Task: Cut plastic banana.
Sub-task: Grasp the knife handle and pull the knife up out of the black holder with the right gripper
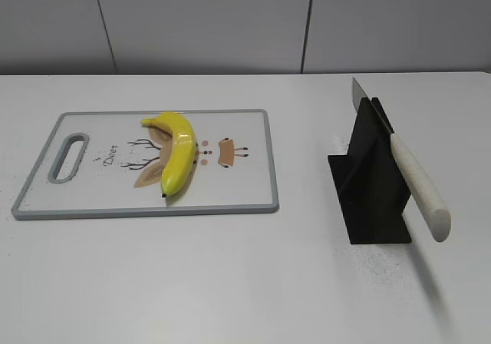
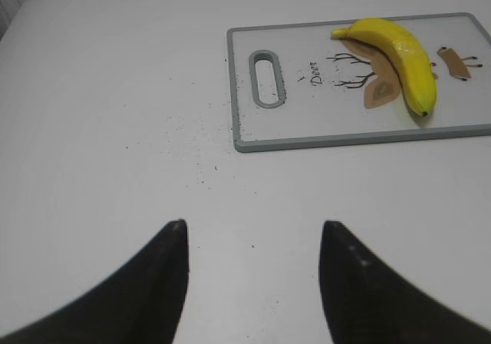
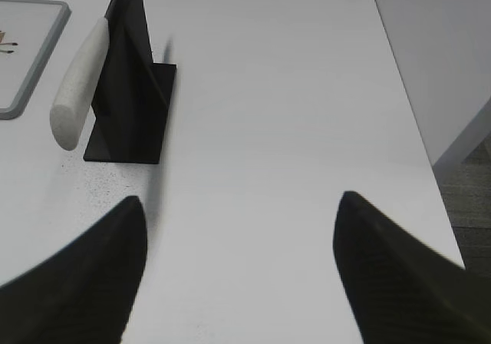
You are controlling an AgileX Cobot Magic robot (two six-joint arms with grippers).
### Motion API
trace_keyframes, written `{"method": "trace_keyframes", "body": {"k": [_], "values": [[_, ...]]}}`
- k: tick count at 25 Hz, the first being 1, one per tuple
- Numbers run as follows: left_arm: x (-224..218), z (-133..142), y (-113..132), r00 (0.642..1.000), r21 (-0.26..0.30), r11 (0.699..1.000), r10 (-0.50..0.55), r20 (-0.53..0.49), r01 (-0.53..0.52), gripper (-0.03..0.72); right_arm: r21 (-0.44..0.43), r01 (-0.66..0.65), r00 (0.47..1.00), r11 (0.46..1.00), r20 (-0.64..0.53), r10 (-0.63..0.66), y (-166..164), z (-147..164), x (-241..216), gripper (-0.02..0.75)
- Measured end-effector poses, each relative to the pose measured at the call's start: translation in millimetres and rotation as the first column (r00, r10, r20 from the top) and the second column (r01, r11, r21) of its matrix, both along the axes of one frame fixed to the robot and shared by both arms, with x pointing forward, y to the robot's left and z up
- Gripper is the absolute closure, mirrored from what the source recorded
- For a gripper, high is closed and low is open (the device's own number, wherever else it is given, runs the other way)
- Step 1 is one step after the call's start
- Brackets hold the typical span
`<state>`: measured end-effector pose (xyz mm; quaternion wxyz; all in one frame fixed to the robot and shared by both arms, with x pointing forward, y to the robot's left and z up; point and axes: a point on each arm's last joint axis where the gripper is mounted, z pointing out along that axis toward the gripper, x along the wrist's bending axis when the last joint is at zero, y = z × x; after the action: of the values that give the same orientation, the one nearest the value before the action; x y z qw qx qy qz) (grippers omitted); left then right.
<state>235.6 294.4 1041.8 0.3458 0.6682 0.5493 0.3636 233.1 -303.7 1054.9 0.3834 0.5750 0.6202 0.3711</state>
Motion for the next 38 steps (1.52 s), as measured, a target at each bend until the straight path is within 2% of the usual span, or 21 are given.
{"method": "trace_keyframes", "body": {"k": [38], "values": [[0.0, 0.0, 0.0, 1.0, 0.0, 1.0, 0.0, 0.0, 0.0, 0.171, 0.006, -0.004, 1.0, 1.0, 0.0, 0.004, 0.5, 0.0, 0.0, 0.164]]}}
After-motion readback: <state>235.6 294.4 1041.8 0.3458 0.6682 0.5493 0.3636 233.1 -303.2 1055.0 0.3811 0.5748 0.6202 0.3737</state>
